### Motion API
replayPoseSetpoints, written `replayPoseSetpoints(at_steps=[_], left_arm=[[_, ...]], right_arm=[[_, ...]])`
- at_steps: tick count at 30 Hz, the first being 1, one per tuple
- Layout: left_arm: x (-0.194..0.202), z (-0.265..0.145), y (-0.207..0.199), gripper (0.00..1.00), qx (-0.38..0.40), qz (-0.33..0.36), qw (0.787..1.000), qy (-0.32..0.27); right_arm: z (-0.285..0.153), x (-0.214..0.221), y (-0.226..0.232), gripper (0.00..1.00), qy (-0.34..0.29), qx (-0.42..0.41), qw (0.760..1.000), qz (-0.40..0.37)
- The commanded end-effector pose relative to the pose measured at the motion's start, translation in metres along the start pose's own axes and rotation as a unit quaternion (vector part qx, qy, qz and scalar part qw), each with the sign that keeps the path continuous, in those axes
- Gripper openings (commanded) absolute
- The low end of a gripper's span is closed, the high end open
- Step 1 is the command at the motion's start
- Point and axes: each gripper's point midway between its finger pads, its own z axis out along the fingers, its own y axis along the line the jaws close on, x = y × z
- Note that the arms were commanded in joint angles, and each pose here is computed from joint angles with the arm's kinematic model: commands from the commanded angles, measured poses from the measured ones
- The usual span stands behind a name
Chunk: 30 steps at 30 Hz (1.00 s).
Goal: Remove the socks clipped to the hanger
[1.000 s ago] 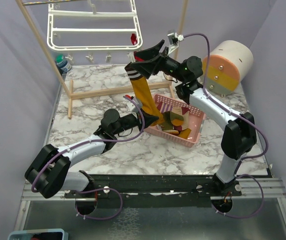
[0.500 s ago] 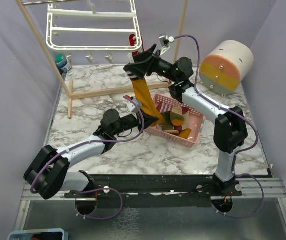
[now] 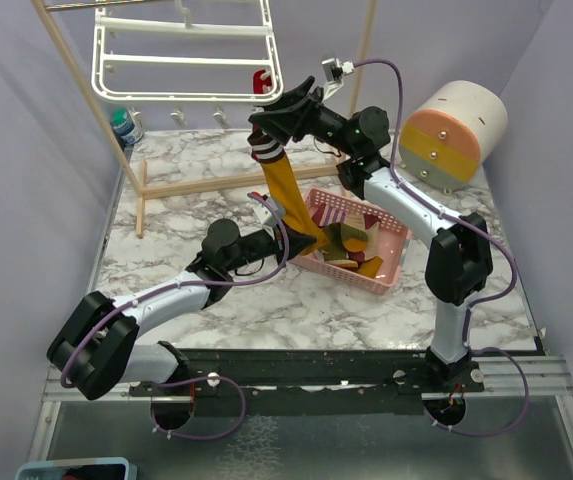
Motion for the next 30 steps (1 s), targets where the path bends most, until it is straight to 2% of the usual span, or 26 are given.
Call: replayPoseSetpoints(at_steps=[1, 13, 16, 19, 20, 26, 27, 28, 30], left_arm=[[0.01, -0.006, -0.006, 0.0, 0.011, -0.003, 1.0, 0.014], [0.009, -0.005, -0.006, 0.0, 0.009, -0.001, 1.0, 0.014], [0.008, -0.004, -0.005, 0.0, 0.009, 0.001, 1.0, 0.013], [0.007, -0.003, -0.005, 0.0, 0.009, 0.002, 1.0, 0.012], [0.006, -0.003, -0.005, 0.0, 0.011, 0.002, 1.0, 0.012], [-0.003, 0.001, -0.005, 0.0, 0.013, 0.012, 1.0, 0.004], [-0.007, 0.003, -0.005, 0.0, 0.015, 0.015, 1.0, 0.001], [-0.014, 0.006, -0.006, 0.0, 0.02, 0.02, 1.0, -0.004], [-0.025, 0.012, -0.009, 0.0, 0.029, 0.03, 0.999, -0.01]], right_arm=[[0.005, 0.007, 0.0, 0.63, 0.004, -0.015, 1.0, 0.001], [0.006, 0.009, 0.0, 0.34, 0.007, -0.019, 1.0, 0.005], [0.006, 0.01, -0.001, 0.21, 0.009, -0.018, 1.0, 0.007], [0.006, 0.009, -0.001, 0.04, 0.009, -0.018, 1.0, 0.007], [0.006, 0.009, -0.002, 0.02, 0.01, -0.017, 1.0, 0.008], [0.007, 0.009, -0.003, 0.01, 0.009, -0.013, 1.0, 0.013], [0.006, 0.01, -0.004, 0.04, 0.01, -0.011, 1.0, 0.015], [0.006, 0.01, -0.003, 0.14, 0.011, -0.011, 1.0, 0.015], [0.006, 0.01, -0.002, 0.42, 0.013, -0.01, 1.0, 0.015]])
